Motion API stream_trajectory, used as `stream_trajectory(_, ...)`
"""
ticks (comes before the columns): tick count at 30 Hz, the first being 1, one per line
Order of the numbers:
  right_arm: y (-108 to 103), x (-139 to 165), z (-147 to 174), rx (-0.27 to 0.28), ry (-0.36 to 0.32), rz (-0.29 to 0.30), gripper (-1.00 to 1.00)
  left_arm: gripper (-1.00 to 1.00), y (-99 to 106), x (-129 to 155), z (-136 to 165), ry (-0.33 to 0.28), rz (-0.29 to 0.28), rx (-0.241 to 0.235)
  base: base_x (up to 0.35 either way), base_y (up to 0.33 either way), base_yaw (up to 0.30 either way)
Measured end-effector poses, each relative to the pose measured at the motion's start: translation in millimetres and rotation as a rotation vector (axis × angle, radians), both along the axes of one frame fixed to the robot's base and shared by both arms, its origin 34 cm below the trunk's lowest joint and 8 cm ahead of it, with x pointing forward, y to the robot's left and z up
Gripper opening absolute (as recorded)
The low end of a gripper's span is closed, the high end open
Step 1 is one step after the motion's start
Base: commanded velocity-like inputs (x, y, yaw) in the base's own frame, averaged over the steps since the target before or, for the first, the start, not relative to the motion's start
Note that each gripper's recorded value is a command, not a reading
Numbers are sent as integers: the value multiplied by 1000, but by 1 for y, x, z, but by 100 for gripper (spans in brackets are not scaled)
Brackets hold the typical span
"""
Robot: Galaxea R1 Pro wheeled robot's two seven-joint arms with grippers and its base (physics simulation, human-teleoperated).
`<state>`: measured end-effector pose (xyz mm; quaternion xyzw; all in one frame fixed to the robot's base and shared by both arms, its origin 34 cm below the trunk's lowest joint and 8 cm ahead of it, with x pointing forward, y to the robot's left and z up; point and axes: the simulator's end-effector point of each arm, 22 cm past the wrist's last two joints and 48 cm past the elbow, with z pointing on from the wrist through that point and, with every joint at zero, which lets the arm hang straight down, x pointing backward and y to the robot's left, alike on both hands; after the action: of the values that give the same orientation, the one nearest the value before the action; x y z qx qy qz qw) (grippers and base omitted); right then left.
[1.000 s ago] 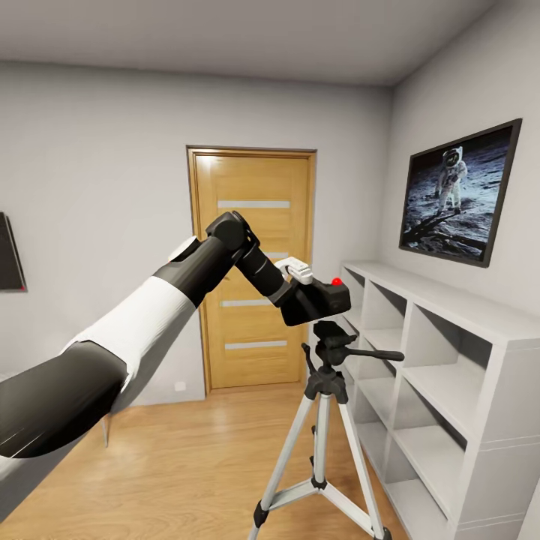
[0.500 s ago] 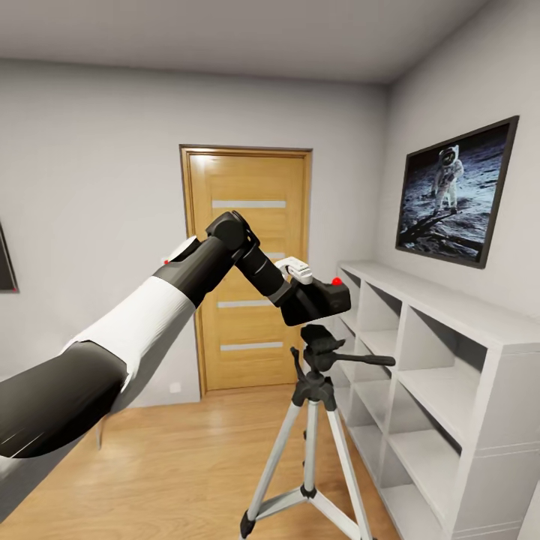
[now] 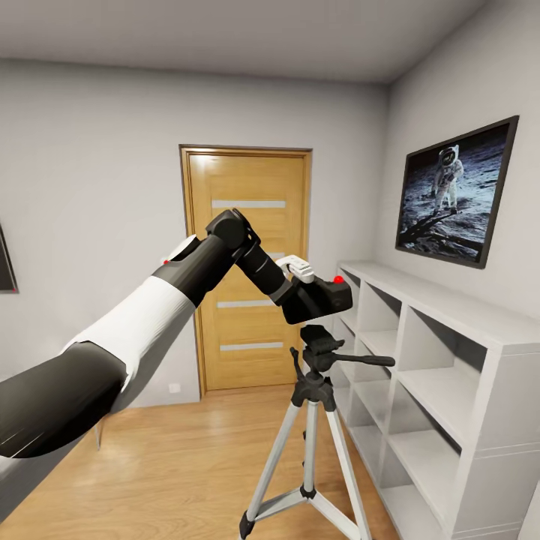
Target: Attach the digital camera to the camera tripod in the bedroom.
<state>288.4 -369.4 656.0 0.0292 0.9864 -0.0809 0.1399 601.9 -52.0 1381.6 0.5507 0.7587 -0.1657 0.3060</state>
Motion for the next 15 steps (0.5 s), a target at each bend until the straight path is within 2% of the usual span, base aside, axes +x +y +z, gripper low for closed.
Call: stream_trajectory(15,0,0,0,-1,0,0,100,-100,0,0,0,1,1,0,0,0,0)
